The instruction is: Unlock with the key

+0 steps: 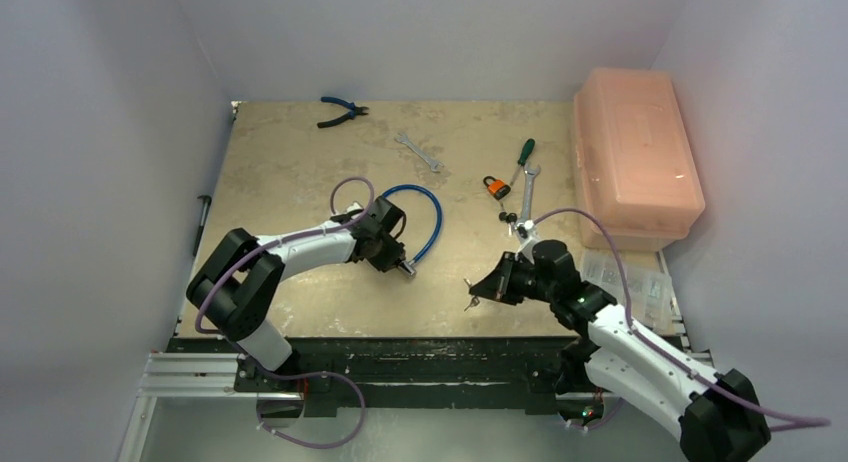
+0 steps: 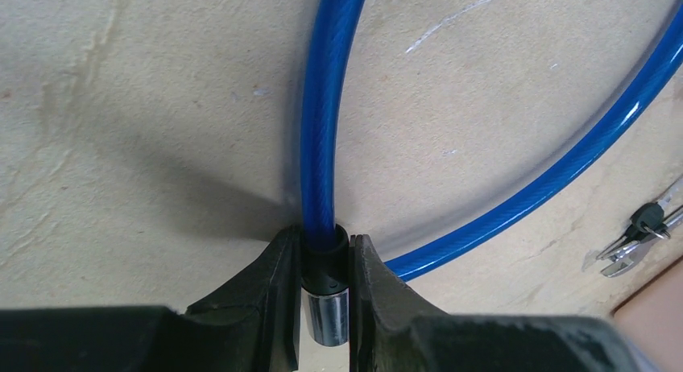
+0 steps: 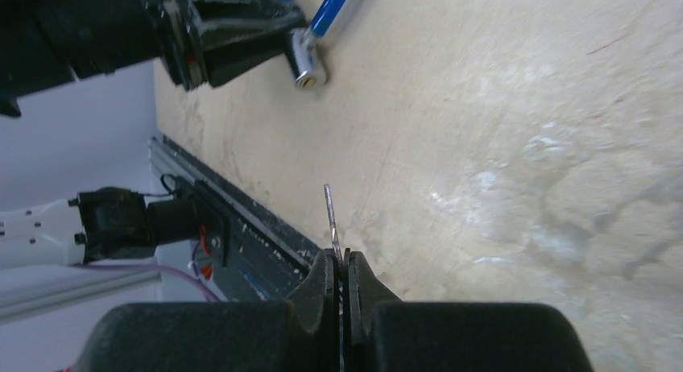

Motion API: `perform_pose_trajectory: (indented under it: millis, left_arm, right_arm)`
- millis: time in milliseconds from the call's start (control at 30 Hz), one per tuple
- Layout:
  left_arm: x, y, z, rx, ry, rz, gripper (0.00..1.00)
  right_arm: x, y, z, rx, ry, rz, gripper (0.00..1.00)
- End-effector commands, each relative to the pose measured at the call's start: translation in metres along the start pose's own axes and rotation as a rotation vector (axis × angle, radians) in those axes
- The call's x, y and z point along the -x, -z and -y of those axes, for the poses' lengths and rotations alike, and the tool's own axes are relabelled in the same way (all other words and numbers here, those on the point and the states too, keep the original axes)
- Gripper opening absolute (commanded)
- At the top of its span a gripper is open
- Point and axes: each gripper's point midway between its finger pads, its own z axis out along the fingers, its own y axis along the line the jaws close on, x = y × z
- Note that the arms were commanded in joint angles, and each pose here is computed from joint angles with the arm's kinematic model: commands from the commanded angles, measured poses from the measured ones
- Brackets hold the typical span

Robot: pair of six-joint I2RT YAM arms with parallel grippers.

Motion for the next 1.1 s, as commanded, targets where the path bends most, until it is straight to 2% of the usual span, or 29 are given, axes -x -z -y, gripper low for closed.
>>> perform_pose_trajectory:
  millis: [0,533,1067]
  left_arm:
    - [-0.006,-0.001,0.02,-0.095,0.019,-0.063,0.0]
    - [-0.002,0.005,0.019,-0.151,0.014,-0.088,0.0]
    - [-0.005,0.003,0.02,-0.165,0.018,-0.111,0.0]
  right_arm:
    - [-0.007,-0.013,-0.039,0.142,0.005,-0.008,0.0]
    - [-0.015,-0.061,-0.055,0.257,-0.014,-0.035,0.0]
    - [-0.02,-0.092,-0.051,0.258,-0.011,-0.06,0.0]
